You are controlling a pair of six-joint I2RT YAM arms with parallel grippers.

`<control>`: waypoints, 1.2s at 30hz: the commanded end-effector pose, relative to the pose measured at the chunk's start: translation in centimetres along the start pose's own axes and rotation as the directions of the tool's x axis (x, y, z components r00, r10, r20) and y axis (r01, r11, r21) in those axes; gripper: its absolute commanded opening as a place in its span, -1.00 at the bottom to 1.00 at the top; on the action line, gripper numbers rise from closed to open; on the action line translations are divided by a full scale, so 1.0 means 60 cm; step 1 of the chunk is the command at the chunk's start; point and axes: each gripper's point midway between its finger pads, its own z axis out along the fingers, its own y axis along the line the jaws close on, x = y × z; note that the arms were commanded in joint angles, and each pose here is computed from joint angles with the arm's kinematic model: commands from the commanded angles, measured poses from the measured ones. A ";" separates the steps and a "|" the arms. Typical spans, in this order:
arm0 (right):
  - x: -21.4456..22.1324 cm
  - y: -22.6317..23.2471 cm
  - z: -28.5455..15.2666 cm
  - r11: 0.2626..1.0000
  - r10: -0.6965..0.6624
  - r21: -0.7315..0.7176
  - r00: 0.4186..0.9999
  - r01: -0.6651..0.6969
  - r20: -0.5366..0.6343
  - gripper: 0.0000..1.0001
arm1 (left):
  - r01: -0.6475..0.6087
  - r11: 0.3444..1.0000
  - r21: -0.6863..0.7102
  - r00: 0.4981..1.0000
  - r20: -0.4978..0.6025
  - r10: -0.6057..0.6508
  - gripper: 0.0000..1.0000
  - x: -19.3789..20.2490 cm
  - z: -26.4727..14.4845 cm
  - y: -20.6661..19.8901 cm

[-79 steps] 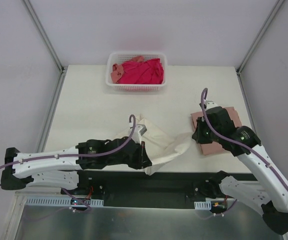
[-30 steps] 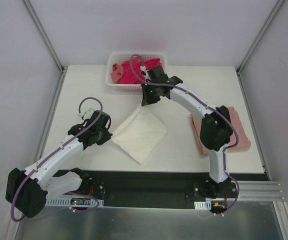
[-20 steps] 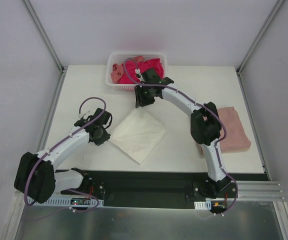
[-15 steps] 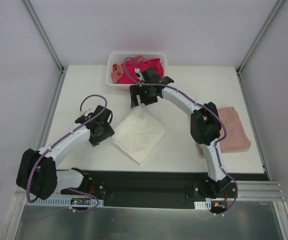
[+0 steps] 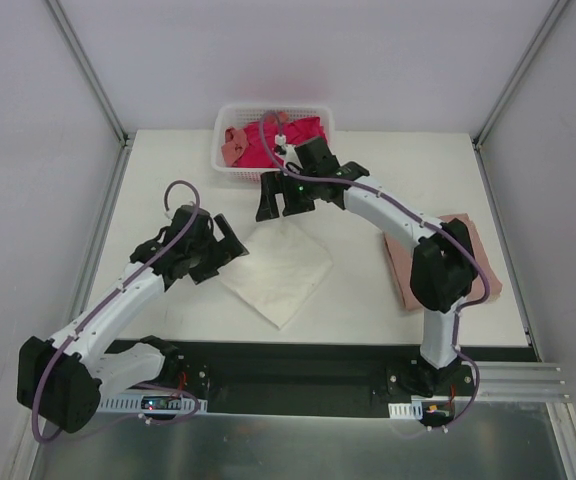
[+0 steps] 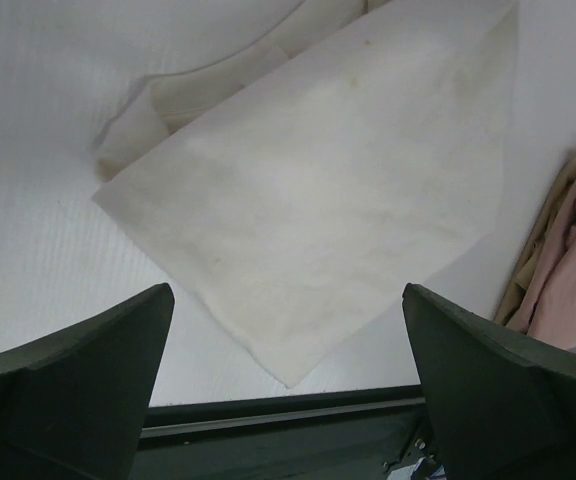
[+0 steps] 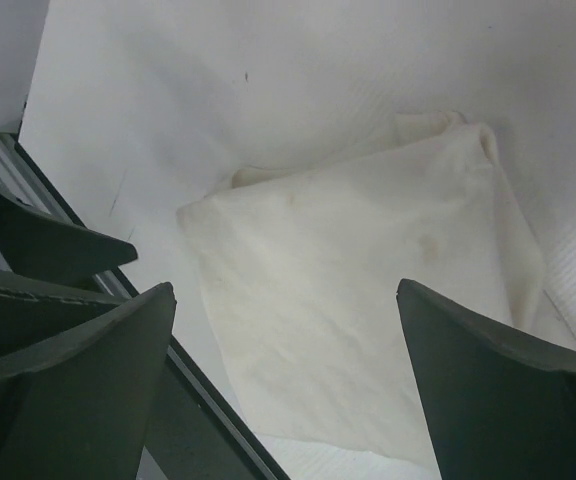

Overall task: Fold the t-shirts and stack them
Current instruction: Fold the tshirt

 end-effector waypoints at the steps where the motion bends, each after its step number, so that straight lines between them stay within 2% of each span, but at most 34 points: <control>1: -0.007 0.016 0.047 0.993 0.055 -0.100 0.998 -0.055 -0.006 0.93 | -0.026 0.997 0.076 0.997 -0.076 0.032 0.98 0.021 0.028 -0.022; 5: -0.033 -0.009 0.107 0.994 0.078 -0.082 0.997 -0.078 -0.005 0.93 | -0.033 0.996 0.079 0.997 -0.073 0.039 0.99 0.014 0.057 -0.031; 9: -0.036 -0.056 0.158 0.994 0.106 -0.018 0.994 -0.106 -0.005 0.93 | -0.039 0.999 -0.003 0.992 -0.117 0.039 0.99 0.019 0.100 -0.013; 15: 0.005 -0.111 0.180 0.987 0.158 0.047 0.987 -0.156 -0.043 0.93 | -0.047 0.991 -0.125 0.987 -0.157 0.027 0.99 0.024 0.148 0.030; 16: 0.031 -0.126 0.181 0.982 0.176 0.075 0.982 -0.171 -0.066 0.93 | -0.054 0.990 -0.133 0.986 -0.163 0.032 0.99 0.024 0.153 0.032; 18: 0.034 -0.127 0.165 0.980 0.185 0.084 0.981 -0.181 -0.049 0.93 | -0.060 0.985 -0.160 0.983 -0.184 0.030 0.98 0.026 0.167 0.042; 19: 0.070 -0.146 0.164 0.971 0.212 0.126 0.974 -0.202 -0.078 0.93 | -0.068 0.985 -0.157 0.981 -0.189 0.037 0.97 0.024 0.170 0.039; 20: 0.066 -0.140 0.149 0.971 0.212 0.125 0.976 -0.204 -0.057 0.93 | -0.070 0.982 -0.175 0.979 -0.200 0.035 0.97 0.025 0.177 0.047; 24: 0.132 -0.154 0.113 0.933 0.312 0.201 0.949 -0.298 -0.038 0.93 | -0.082 0.982 -0.172 0.983 -0.176 0.052 0.97 -0.001 0.185 0.041; 25: 0.126 -0.149 0.090 0.924 0.320 0.218 0.947 -0.314 0.008 0.93 | -0.086 0.983 -0.163 0.982 -0.177 0.057 0.97 -0.004 0.184 0.038; 26: 0.168 -0.161 0.085 0.911 0.342 0.249 0.940 -0.329 -0.009 0.93 | -0.083 0.985 -0.154 0.983 -0.173 0.056 0.98 -0.009 0.182 0.035; 29: 0.189 -0.153 0.053 0.892 0.347 0.293 0.937 -0.343 0.041 0.93 | -0.091 0.992 -0.091 0.983 -0.166 0.075 0.99 -0.018 0.168 0.008; 31: 0.170 -0.139 0.033 0.904 0.316 0.281 0.946 -0.323 0.071 0.93 | -0.108 0.993 -0.051 0.981 -0.166 0.098 0.99 -0.020 0.157 -0.006; 36: 0.072 -0.091 -0.034 0.945 0.178 0.252 0.973 -0.210 0.146 0.93 | -0.139 0.983 0.120 0.981 -0.116 0.152 0.99 -0.029 0.087 -0.058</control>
